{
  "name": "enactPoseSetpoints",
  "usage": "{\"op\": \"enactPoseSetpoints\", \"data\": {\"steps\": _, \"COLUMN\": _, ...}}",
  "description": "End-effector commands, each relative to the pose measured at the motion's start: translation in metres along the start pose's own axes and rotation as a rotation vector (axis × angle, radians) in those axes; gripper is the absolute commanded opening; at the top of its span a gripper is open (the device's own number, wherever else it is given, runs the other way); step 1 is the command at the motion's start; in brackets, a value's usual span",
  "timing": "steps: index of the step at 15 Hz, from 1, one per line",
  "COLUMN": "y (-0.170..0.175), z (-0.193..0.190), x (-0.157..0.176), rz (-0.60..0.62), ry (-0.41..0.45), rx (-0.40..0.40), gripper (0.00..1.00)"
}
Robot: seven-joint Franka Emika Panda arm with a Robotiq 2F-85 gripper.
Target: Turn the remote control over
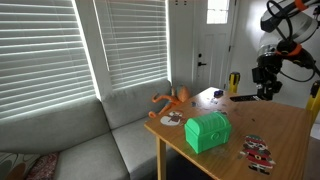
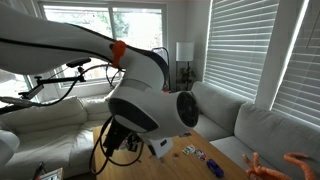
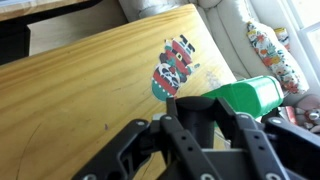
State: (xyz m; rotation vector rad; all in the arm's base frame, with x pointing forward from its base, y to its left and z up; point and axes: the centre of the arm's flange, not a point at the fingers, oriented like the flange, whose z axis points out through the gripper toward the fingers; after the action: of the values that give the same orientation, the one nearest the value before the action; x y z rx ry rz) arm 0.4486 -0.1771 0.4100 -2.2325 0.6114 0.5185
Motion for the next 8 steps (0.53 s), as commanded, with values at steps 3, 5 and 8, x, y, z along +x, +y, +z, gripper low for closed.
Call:
{"op": "enactPoseSetpoints", "data": {"steps": 3, "y": 0.008, "z": -0.017, "x": 0.015, "rz": 0.164, "ry": -0.155, "rx": 0.119, "gripper": 0.17}}
{"op": "enactPoseSetpoints", "data": {"steps": 5, "y": 0.01, "z": -0.02, "x": 0.013, "rz": 0.204, "ry": -0.217, "rx": 0.158, "gripper": 0.17}}
{"op": "enactPoseSetpoints", "data": {"steps": 8, "y": 0.018, "z": -0.025, "x": 0.018, "rz": 0.261, "ry": -0.318, "rx": 0.219, "gripper": 0.17}}
